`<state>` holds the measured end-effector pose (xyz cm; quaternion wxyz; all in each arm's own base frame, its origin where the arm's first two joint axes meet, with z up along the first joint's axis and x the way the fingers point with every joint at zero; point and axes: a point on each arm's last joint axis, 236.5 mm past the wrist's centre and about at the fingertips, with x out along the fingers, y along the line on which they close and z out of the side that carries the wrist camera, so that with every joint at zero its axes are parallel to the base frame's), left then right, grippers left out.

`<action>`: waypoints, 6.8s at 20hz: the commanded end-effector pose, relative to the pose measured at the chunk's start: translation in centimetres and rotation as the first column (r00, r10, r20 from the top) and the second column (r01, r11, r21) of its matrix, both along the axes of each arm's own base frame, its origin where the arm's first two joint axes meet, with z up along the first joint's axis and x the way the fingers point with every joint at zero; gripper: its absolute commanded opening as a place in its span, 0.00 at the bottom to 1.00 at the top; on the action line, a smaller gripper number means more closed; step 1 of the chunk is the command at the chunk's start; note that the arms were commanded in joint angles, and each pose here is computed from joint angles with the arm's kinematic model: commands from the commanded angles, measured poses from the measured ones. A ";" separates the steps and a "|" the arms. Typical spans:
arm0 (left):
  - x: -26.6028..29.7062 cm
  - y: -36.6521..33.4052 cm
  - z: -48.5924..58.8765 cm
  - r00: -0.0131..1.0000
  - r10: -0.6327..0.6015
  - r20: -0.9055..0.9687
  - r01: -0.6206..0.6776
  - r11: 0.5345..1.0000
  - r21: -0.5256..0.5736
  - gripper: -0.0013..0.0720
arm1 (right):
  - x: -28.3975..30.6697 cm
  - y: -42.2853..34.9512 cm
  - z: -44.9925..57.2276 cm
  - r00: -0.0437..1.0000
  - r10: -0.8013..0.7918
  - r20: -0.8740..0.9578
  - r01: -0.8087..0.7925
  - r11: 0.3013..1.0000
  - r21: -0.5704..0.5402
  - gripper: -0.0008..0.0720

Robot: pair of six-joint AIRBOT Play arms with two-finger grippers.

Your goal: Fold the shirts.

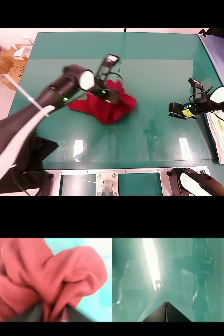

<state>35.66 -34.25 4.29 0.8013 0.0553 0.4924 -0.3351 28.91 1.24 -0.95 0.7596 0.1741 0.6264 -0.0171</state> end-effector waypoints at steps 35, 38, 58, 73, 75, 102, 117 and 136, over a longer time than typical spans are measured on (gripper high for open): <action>8.7 19.8 -6.5 0.834 0.478 -0.276 -0.502 0.865 -0.019 0.05 | 16.1 3.1 -0.6 0.989 -0.005 0.146 -0.062 0.892 0.447 0.03; 8.1 21.1 -0.7 0.871 0.462 -0.169 -0.470 0.883 -0.006 0.05 | 14.7 -1.8 3.6 0.978 -0.073 0.195 0.002 0.939 0.343 0.03; -4.9 27.2 48.8 0.406 0.539 0.738 -0.253 0.842 -0.476 0.05 | -0.7 0.5 44.9 0.326 0.055 0.944 0.012 0.998 -0.062 0.03; 19.0 17.1 0.0 0.908 0.414 -0.055 -0.416 0.882 -0.221 0.06 | 3.2 1.2 -5.3 0.947 -0.213 0.241 0.160 0.962 0.223 0.03; 18.7 16.5 -2.5 0.903 0.409 -0.132 -0.429 0.878 -0.214 0.37 | 3.4 1.3 -7.3 0.963 -0.195 0.185 0.154 0.964 0.218 0.03; -0.2 8.8 -15.5 0.702 0.534 -0.472 -0.631 0.773 -0.065 0.24 | 6.0 -8.0 -3.7 0.925 -0.367 0.102 0.316 0.889 0.331 0.40; -2.4 22.5 -8.8 0.761 0.428 -0.487 -0.432 0.895 0.110 0.06 | 0.8 -2.0 -8.9 0.944 -0.308 -0.120 0.330 0.852 0.407 0.52; -2.4 22.2 -8.6 0.786 0.391 -0.478 -0.397 0.913 0.094 0.06 | -11.6 5.2 -12.0 0.877 -0.014 -0.481 0.227 0.893 0.388 0.48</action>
